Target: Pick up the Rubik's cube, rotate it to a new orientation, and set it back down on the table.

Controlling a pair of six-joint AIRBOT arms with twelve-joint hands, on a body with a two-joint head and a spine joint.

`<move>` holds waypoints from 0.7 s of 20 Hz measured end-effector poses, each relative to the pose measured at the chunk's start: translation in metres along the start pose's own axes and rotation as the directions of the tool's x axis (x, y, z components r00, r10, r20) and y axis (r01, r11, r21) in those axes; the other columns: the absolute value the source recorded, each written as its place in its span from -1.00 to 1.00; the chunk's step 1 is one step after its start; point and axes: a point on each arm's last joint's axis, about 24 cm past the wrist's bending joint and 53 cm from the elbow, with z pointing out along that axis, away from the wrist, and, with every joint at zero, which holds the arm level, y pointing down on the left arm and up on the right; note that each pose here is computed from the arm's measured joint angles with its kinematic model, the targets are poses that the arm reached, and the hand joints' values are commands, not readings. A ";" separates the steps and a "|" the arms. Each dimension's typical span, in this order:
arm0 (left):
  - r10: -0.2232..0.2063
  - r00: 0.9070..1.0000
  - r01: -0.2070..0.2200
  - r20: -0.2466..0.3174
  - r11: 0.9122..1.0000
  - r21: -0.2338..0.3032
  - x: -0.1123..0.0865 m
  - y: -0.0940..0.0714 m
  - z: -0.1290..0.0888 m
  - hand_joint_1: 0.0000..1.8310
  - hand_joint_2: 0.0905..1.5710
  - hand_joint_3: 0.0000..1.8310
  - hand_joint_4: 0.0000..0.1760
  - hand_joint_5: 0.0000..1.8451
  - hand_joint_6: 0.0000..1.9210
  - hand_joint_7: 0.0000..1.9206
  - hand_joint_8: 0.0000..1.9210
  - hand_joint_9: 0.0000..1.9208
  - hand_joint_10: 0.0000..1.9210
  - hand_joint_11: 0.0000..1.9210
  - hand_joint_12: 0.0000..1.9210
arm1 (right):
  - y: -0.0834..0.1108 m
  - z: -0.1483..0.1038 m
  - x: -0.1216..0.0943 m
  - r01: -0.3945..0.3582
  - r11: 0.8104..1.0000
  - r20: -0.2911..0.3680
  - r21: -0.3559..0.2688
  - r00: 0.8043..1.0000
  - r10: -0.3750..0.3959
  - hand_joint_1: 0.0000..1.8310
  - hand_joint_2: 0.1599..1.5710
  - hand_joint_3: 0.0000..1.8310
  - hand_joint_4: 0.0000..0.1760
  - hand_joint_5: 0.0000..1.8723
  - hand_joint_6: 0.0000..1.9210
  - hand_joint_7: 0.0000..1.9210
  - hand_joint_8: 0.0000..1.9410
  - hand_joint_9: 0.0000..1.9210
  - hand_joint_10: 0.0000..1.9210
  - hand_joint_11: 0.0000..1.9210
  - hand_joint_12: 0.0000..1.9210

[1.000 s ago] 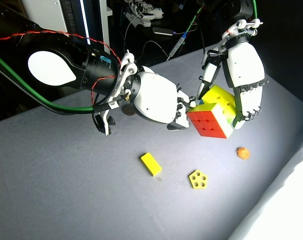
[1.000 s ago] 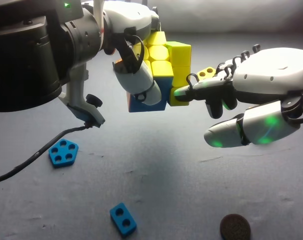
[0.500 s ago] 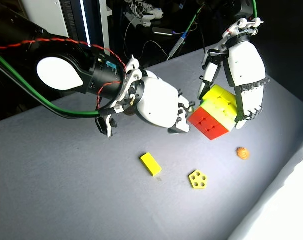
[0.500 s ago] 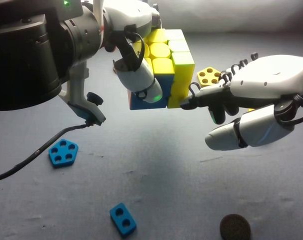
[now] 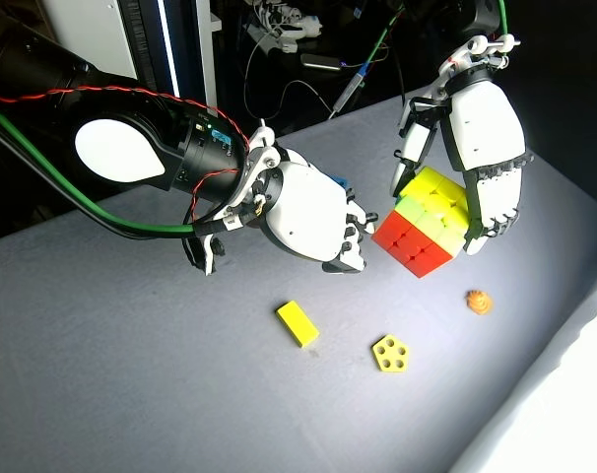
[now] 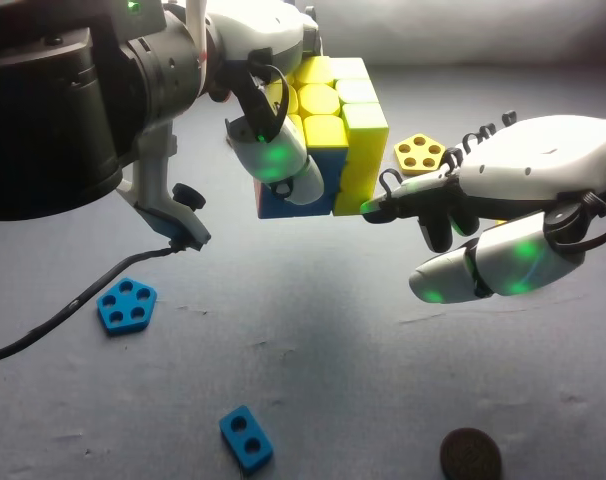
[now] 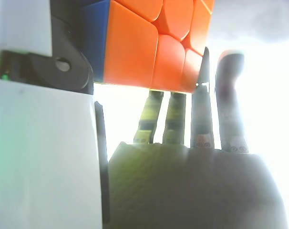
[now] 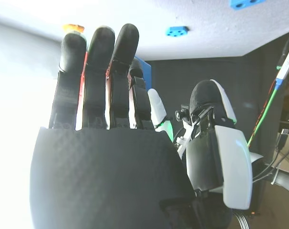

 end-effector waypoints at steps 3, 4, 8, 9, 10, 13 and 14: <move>-0.002 1.000 0.002 0.001 1.000 0.003 -0.001 -0.001 0.000 0.35 0.79 -1.00 -1.00 -0.48 0.75 -0.59 1.00 -0.54 1.00 -0.58 1.00 | 0.002 0.001 0.001 -0.001 1.000 -0.002 -0.005 1.000 0.001 -0.86 0.56 -1.00 -1.00 -0.80 -0.99 -0.51 0.13 -0.59 0.68 -0.78 1.00; -0.003 1.000 0.002 0.000 1.000 0.003 -0.001 -0.001 0.000 0.35 0.79 -1.00 -1.00 -0.48 0.75 -0.59 1.00 -0.54 1.00 -0.58 1.00 | 0.002 0.002 0.002 -0.001 1.000 -0.003 -0.006 1.000 0.001 -0.84 0.55 -1.00 -1.00 -0.80 -0.99 -0.50 0.13 -0.57 0.68 -0.76 1.00; -0.003 1.000 0.003 0.000 1.000 0.004 -0.001 -0.001 0.000 0.35 0.79 -1.00 -1.00 -0.46 0.75 -0.59 0.99 -0.55 1.00 -0.60 1.00 | 0.004 0.003 0.003 -0.001 1.000 -0.005 -0.010 1.000 0.001 -0.83 0.55 -1.00 -1.00 -0.78 -0.99 -0.51 0.16 -0.58 0.70 -0.76 1.00; -0.003 1.000 0.002 0.000 1.000 0.004 -0.001 -0.001 0.000 0.34 0.79 -1.00 -1.00 -0.48 0.76 -0.58 0.98 -0.54 1.00 -0.58 1.00 | 0.004 0.005 0.001 -0.001 1.000 -0.003 -0.011 1.000 0.001 -0.87 0.56 -1.00 -1.00 -0.81 -1.00 -0.52 0.16 -0.58 0.70 -0.76 1.00; -0.001 1.000 0.001 0.001 1.000 0.004 -0.001 -0.001 0.000 0.35 0.79 -1.00 -1.00 -0.48 0.75 -0.58 0.98 -0.53 1.00 -0.57 1.00 | 0.004 0.006 0.001 -0.001 1.000 -0.003 -0.012 1.000 0.001 -0.86 0.56 -1.00 -1.00 -0.80 -0.99 -0.51 0.17 -0.59 0.70 -0.76 1.00; 0.001 1.000 -0.001 0.005 1.000 0.002 -0.002 0.000 0.001 0.34 0.79 -1.00 -1.00 -0.48 0.79 -0.58 0.97 -0.54 0.99 -0.59 1.00 | 0.002 0.011 0.000 -0.008 1.000 -0.002 -0.010 1.000 0.008 -0.81 0.54 -1.00 -1.00 -0.78 -0.98 -0.50 0.15 -0.58 0.68 -0.75 1.00; 0.005 1.000 -0.005 0.008 1.000 0.002 -0.003 0.000 0.001 0.34 0.80 -1.00 -1.00 -0.49 0.81 -0.58 0.98 -0.55 1.00 -0.60 1.00 | 0.001 0.012 -0.001 -0.009 1.000 0.000 -0.009 1.000 0.009 -0.81 0.55 -1.00 -1.00 -0.78 -0.98 -0.50 0.14 -0.57 0.68 -0.76 1.00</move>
